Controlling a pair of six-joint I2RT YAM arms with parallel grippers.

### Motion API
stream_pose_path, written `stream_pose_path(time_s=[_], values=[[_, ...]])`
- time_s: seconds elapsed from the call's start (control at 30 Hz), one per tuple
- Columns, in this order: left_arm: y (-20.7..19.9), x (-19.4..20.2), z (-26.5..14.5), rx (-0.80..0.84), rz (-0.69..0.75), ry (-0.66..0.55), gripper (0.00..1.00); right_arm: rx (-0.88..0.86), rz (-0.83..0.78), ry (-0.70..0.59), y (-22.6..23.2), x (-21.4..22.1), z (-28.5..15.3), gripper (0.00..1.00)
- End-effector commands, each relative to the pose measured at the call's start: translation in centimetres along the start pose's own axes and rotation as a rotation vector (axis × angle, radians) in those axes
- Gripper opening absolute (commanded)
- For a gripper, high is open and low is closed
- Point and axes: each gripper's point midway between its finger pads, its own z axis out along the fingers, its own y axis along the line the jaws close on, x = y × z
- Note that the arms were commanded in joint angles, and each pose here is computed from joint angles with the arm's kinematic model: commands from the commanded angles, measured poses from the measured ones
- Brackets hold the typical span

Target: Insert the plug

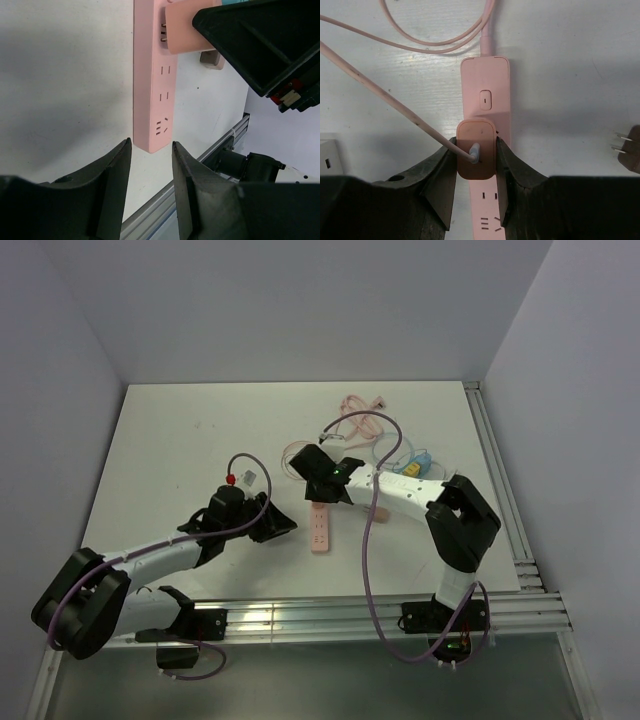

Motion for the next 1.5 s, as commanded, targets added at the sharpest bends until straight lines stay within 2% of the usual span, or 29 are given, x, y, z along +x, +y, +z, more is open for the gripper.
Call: stream_pose_path(time_s=[0.0, 0.23, 0.53, 0.7, 0.77, 0.83, 0.87, 0.9, 0.93, 1.0, 1.07, 1.23, 1.47], values=[[-0.8, 0.1, 0.2, 0.047, 0.004, 0.0, 0.43, 0.097, -0.032, 0.044, -2.2, 2.4, 1.0, 0.0], [0.5, 0.9, 0.7, 0.029, -0.013, 0.013, 0.38, 0.201, -0.109, 0.021, -3.4, 6.0, 1.7, 0.0], [0.6, 0.7, 0.2, 0.012, -0.003, -0.006, 0.38, 0.282, -0.174, 0.077, -6.0, 12.5, 2.6, 0.0], [0.3, 0.4, 0.1, 0.012, -0.004, -0.017, 0.37, 0.287, -0.18, 0.068, -6.3, 11.6, 3.0, 0.0], [0.0, 0.1, -0.2, 0.011, -0.001, -0.032, 0.38, 0.231, -0.179, 0.035, -5.2, 10.3, 2.4, 0.0], [0.0, -0.1, -0.5, 0.003, 0.001, -0.043, 0.4, 0.186, -0.191, -0.01, -4.1, 8.6, 1.6, 0.14], [0.1, -0.3, -0.6, -0.003, 0.001, -0.054, 0.41, 0.165, -0.186, -0.051, -3.4, 7.0, 0.6, 0.31], [0.2, -0.3, -0.6, -0.013, 0.002, -0.055, 0.42, 0.135, -0.183, -0.074, -2.1, 5.7, -0.1, 0.69], [0.0, -0.4, -0.8, -0.01, 0.007, -0.062, 0.43, 0.12, -0.207, -0.09, -1.6, 4.4, -0.7, 0.82], [0.0, -0.7, -1.0, -0.02, 0.009, -0.078, 0.46, 0.087, -0.184, -0.135, 0.1, 1.2, -2.7, 0.98], [-0.1, -1.0, -1.3, -0.023, 0.006, -0.094, 0.49, 0.038, -0.17, -0.168, 1.5, -1.4, -4.6, 1.0], [-0.2, -1.4, -2.3, -0.033, 0.015, -0.123, 0.51, -0.025, -0.133, -0.113, 0.4, -1.5, -7.8, 0.99], [-0.3, -2.1, -3.5, -0.061, 0.065, -0.163, 0.52, 0.074, -0.036, -0.05, -9.2, 1.6, -7.7, 0.89]])
